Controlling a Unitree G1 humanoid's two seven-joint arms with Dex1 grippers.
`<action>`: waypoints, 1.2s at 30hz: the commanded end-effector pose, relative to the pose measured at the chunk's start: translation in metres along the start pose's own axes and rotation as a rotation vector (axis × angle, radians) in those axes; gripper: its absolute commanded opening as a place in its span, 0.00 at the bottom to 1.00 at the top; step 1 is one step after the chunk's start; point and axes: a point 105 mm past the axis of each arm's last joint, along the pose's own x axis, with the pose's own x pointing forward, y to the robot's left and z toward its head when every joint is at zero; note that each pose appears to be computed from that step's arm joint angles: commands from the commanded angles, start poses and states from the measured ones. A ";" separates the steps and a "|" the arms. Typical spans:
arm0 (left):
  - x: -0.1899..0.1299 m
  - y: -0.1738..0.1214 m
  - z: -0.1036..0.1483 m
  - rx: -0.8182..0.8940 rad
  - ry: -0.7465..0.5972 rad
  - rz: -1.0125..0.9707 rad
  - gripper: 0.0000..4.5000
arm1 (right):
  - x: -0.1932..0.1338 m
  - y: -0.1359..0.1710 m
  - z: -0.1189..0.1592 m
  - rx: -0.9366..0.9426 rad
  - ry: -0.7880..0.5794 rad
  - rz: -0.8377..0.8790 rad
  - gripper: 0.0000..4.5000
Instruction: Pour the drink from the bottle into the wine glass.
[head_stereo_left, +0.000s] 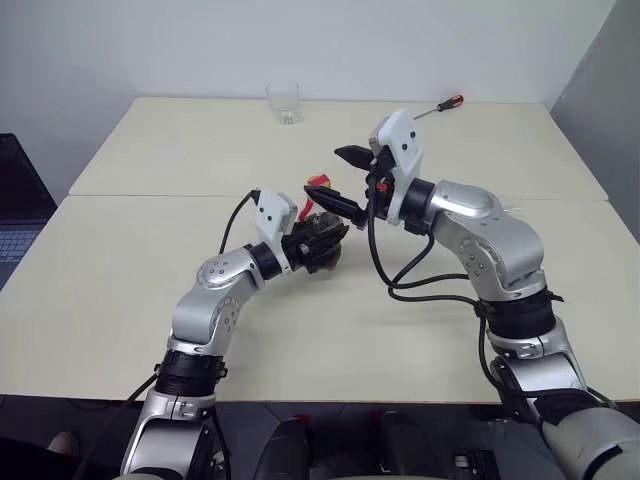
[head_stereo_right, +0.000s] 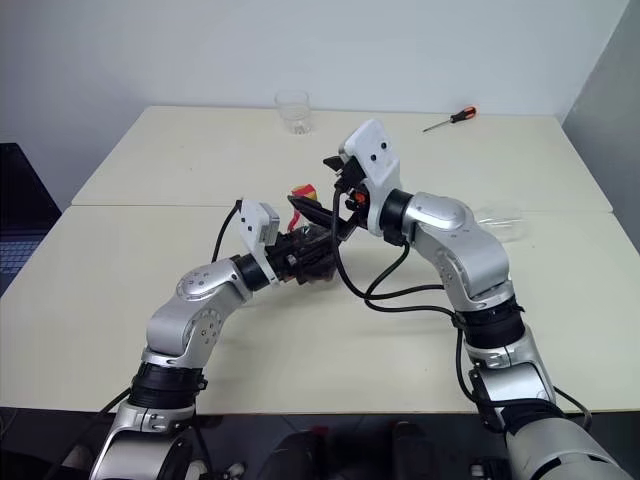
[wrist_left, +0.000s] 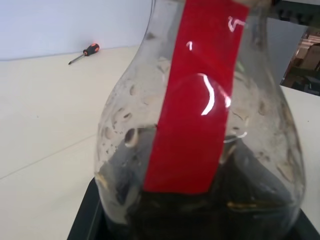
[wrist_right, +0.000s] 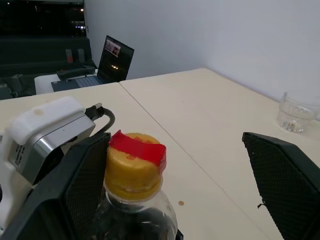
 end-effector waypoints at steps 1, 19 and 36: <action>0.000 -0.002 0.027 0.075 -0.081 -0.021 0.45 | -0.019 -0.023 0.008 -0.014 -0.012 -0.107 0.99; -0.001 -0.003 0.025 0.073 -0.075 -0.038 0.45 | -0.056 -0.039 -0.001 -0.016 0.053 -0.176 0.99; 0.002 -0.002 0.026 0.076 -0.075 -0.035 0.45 | -0.020 0.013 0.007 0.049 -0.042 0.017 0.99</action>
